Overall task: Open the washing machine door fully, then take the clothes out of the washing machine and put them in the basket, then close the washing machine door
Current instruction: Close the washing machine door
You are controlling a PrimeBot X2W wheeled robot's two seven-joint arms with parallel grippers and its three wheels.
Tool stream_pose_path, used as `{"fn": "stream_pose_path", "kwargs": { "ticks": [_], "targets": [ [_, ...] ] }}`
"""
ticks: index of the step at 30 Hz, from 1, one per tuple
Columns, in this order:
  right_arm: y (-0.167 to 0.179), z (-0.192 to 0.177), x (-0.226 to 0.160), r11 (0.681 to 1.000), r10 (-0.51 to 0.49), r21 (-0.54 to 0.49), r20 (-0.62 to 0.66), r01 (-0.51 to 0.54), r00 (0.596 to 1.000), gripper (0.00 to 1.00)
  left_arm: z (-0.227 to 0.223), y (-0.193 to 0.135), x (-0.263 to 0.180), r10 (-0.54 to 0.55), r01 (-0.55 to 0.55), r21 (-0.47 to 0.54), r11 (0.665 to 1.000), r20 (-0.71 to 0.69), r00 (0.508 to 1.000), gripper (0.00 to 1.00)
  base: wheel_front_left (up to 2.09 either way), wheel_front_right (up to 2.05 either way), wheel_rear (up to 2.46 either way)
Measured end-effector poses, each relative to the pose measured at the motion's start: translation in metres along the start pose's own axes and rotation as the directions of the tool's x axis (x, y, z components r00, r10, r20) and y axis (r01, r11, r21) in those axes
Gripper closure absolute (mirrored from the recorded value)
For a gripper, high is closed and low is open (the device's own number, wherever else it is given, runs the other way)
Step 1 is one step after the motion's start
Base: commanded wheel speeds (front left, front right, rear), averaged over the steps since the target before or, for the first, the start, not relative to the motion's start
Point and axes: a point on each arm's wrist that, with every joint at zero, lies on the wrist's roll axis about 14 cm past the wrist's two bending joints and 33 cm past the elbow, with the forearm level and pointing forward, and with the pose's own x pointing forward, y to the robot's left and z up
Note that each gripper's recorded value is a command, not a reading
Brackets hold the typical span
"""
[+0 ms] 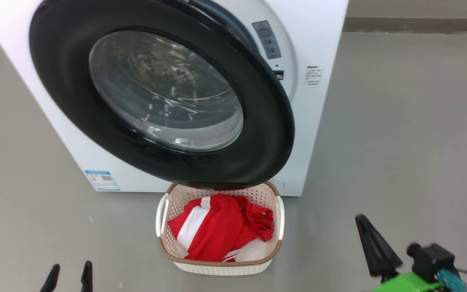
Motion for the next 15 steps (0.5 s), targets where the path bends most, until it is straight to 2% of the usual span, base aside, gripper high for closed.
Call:
{"fn": "stream_pose_path", "kwargs": {
  "ticks": [8, 15],
  "targets": [
    [0.049, 0.024, 0.053, 0.988, 0.155, -0.006, 0.064, -0.155, 0.986, 1.00, -0.005, 0.006, -0.009, 0.031, -0.031, -0.010, 0.999, -0.012, 0.999, 0.00, 0.00, 0.00, 0.00],
    [0.071, 0.032, 0.091, 0.975, 0.224, -0.010, 0.083, -0.224, 0.971, 1.00, -0.004, 0.007, -0.001, 0.052, -0.052, -0.015, 0.999, -0.012, 0.999, 0.00, 0.00, 0.00, 0.00]
  ]
}}
